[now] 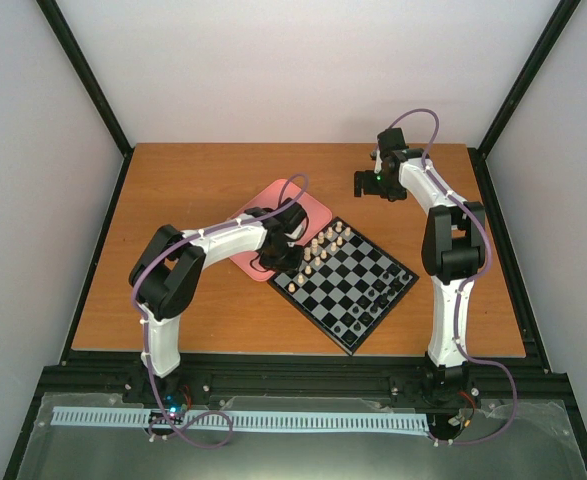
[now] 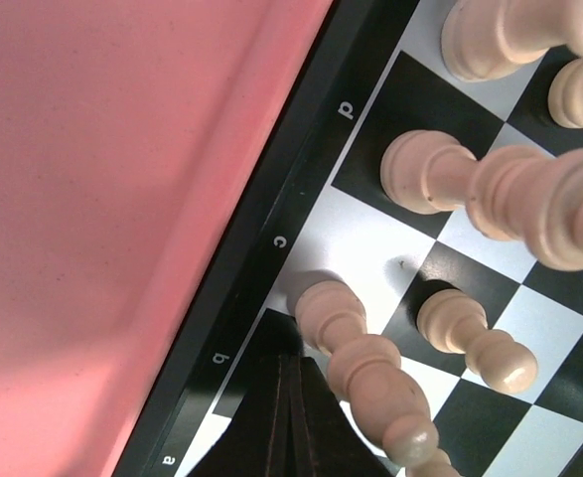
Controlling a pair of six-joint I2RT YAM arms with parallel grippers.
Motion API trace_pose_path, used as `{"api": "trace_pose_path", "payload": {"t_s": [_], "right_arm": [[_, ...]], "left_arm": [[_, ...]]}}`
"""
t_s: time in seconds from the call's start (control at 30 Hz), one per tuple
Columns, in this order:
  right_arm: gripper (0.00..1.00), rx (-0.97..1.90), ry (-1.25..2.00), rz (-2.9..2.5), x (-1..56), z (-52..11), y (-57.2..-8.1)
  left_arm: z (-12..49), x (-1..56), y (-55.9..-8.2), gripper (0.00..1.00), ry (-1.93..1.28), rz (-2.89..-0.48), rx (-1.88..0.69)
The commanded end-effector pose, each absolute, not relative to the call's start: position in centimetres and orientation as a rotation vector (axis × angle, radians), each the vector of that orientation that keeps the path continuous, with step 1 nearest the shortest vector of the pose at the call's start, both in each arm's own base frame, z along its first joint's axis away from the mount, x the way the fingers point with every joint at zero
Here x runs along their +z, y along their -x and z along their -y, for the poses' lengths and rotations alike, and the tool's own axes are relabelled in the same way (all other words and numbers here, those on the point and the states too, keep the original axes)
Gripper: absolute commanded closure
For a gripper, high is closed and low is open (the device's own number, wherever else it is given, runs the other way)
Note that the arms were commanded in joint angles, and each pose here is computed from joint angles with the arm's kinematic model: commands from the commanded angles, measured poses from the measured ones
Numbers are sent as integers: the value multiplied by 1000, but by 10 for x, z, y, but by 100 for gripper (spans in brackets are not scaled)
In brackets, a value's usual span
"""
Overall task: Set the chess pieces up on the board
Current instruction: Adjust the chess piece on the chessboard.
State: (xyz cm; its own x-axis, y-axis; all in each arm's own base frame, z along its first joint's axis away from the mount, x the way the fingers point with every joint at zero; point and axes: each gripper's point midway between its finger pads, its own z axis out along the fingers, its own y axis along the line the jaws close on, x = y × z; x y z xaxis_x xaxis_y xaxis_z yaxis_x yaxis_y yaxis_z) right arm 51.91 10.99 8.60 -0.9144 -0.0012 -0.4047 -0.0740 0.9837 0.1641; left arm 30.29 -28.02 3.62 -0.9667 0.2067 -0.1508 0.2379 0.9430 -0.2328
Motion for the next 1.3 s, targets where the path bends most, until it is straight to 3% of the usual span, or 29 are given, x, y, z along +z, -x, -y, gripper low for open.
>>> {"api": "trace_pose_path", "payload": {"t_s": [0.0, 1.1, 1.27], "right_arm": [[0, 237, 47, -2673, 104, -105, -522], [0, 232, 51, -2680, 100, -105, -522], [0, 234, 52, -2681, 100, -105, -522]], "left_arm": [[284, 40, -316, 99, -296, -2950, -412], [285, 32, -328, 99, -290, -2958, -405], [272, 31, -328, 93, -261, -2963, -379]]}}
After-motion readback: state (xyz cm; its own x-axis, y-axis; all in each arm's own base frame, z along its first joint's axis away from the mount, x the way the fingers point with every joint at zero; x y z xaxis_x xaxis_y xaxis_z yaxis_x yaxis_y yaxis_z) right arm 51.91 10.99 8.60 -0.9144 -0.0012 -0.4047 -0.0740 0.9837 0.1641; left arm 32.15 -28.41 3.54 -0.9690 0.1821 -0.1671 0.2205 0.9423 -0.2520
